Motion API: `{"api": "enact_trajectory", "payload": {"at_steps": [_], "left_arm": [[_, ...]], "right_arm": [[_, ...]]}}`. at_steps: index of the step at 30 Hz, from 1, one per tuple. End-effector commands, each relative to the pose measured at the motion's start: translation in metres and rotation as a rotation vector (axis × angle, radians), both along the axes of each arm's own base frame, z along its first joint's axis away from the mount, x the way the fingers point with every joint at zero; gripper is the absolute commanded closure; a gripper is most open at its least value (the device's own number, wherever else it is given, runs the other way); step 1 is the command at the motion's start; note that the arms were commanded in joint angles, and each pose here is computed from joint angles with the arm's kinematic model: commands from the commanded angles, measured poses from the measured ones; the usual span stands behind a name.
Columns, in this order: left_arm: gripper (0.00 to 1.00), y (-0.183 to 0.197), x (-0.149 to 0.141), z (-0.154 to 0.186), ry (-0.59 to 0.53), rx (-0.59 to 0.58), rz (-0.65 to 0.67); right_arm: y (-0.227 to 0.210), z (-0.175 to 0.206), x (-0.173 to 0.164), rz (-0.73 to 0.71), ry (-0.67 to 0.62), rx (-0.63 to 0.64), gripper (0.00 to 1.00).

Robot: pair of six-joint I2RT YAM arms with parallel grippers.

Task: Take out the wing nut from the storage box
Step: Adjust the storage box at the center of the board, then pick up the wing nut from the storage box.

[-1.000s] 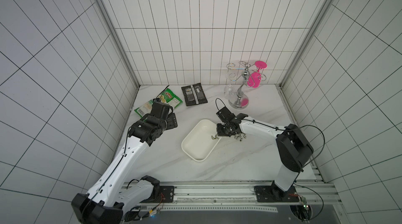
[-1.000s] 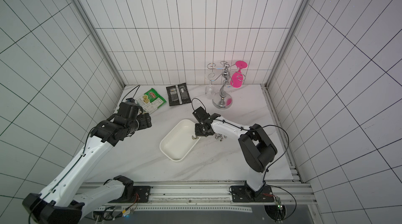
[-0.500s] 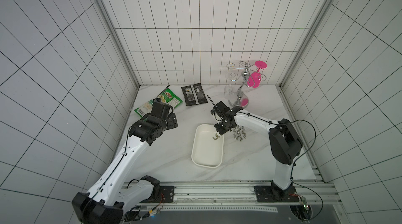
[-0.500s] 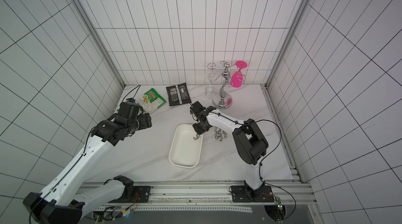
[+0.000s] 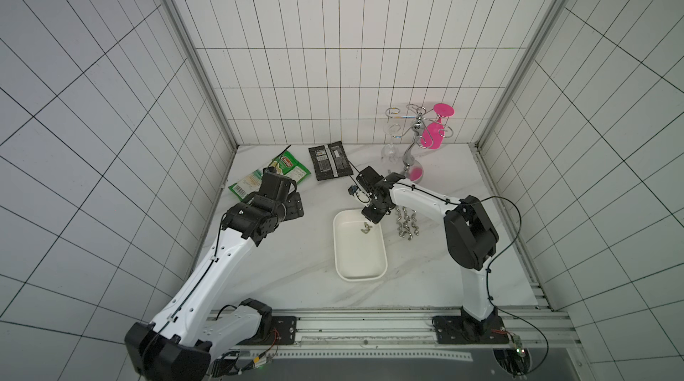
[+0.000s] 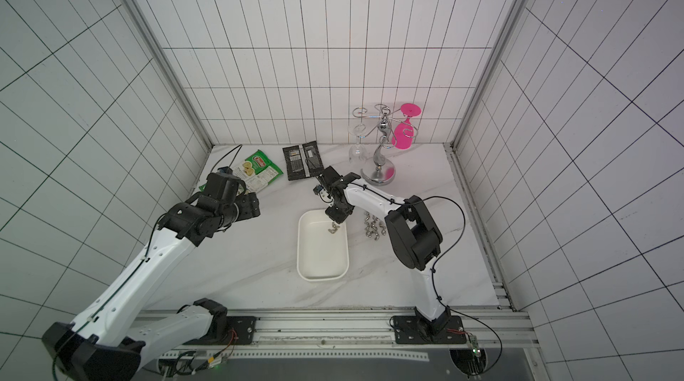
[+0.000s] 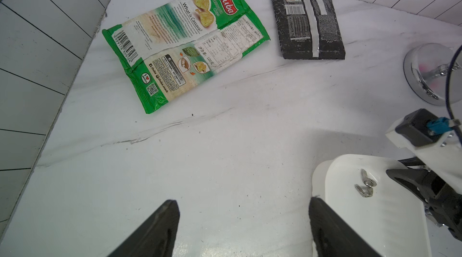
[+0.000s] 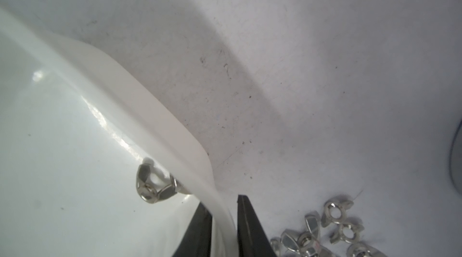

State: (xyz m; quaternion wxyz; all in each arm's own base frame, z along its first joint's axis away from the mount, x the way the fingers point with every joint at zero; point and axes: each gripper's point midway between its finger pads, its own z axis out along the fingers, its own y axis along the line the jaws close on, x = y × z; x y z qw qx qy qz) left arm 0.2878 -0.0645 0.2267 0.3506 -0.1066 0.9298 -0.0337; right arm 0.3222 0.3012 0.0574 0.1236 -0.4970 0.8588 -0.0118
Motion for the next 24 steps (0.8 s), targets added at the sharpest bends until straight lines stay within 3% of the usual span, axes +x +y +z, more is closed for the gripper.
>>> {"api": "enact_trajectory", "payload": {"at_steps": [1, 6, 12, 17, 24], "left_arm": [[0.15, -0.002, 0.003, 0.012, -0.037, -0.01, -0.008], [0.15, -0.001, 0.001, 0.014, -0.042, -0.011, -0.003], [0.15, 0.0, 0.001, 0.014, -0.044, -0.011, -0.003], [0.15, -0.002, 0.002, 0.01, -0.037, -0.011, -0.008], [0.15, -0.003, 0.004, 0.004, -0.022, -0.005, -0.013]], "right_arm": [[-0.009, 0.004, 0.004, 0.016, -0.033, -0.06, 0.68], [-0.007, 0.048, 0.009, -0.009, -0.179, -0.005, 0.58], [0.004, 0.08, -0.029, 0.097, -0.209, 0.065, 0.55], [0.017, 0.067, -0.073, 0.219, -0.099, 0.102, 0.58], [0.023, 0.034, -0.08, 0.202, -0.016, 0.06, 0.62]]}}
